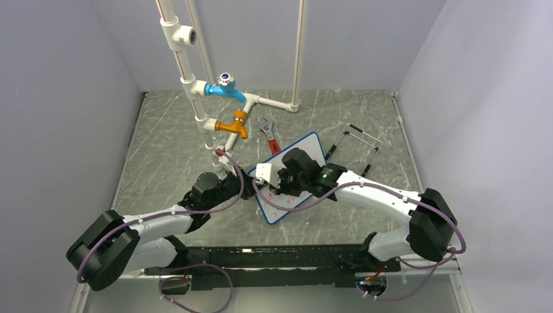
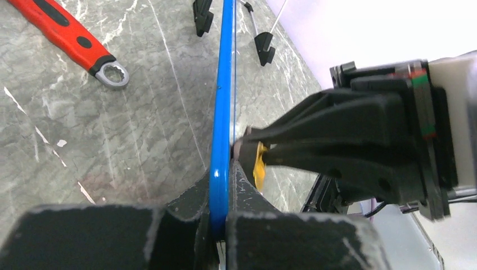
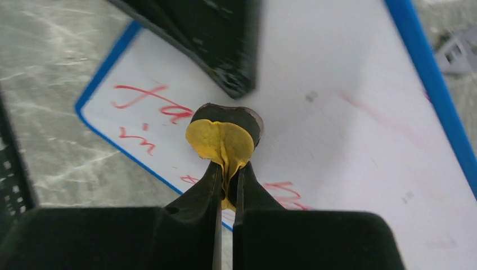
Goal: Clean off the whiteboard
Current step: Erase the whiteboard at the center of the board.
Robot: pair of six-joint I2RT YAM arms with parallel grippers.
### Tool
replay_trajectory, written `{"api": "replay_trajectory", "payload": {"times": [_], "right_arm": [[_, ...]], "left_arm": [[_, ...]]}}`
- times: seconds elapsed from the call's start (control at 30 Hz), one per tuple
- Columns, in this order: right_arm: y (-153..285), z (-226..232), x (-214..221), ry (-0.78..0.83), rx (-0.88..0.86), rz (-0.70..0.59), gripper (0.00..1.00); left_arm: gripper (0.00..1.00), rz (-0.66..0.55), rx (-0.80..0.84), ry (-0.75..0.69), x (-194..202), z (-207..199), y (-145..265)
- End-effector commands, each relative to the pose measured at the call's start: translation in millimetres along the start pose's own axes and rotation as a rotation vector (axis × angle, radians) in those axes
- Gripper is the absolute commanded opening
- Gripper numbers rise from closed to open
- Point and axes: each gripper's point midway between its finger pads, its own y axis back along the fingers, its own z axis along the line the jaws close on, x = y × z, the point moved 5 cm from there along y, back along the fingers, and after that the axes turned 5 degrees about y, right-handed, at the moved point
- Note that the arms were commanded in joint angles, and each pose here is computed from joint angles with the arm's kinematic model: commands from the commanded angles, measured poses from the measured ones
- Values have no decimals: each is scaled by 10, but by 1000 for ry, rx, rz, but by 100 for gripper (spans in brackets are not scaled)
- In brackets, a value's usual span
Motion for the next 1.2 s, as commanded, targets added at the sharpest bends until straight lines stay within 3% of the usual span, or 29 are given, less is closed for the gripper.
{"api": "replay_trajectory", "payload": {"times": [0.0, 0.57, 0.77, 1.17], "right_arm": [[183, -516, 76, -93, 301, 28, 0], [-179, 464, -138, 322, -2, 82, 0], [-165, 102, -147, 238, 230, 139, 0], [-39, -218, -79, 142, 394, 166, 0]], "left_arm": [[0, 24, 30, 27, 14, -71, -3], [0, 105, -42, 102, 39, -20, -152], [0, 128, -47, 96, 49, -15, -145], [0, 161, -43, 103, 102, -8, -127]]}}
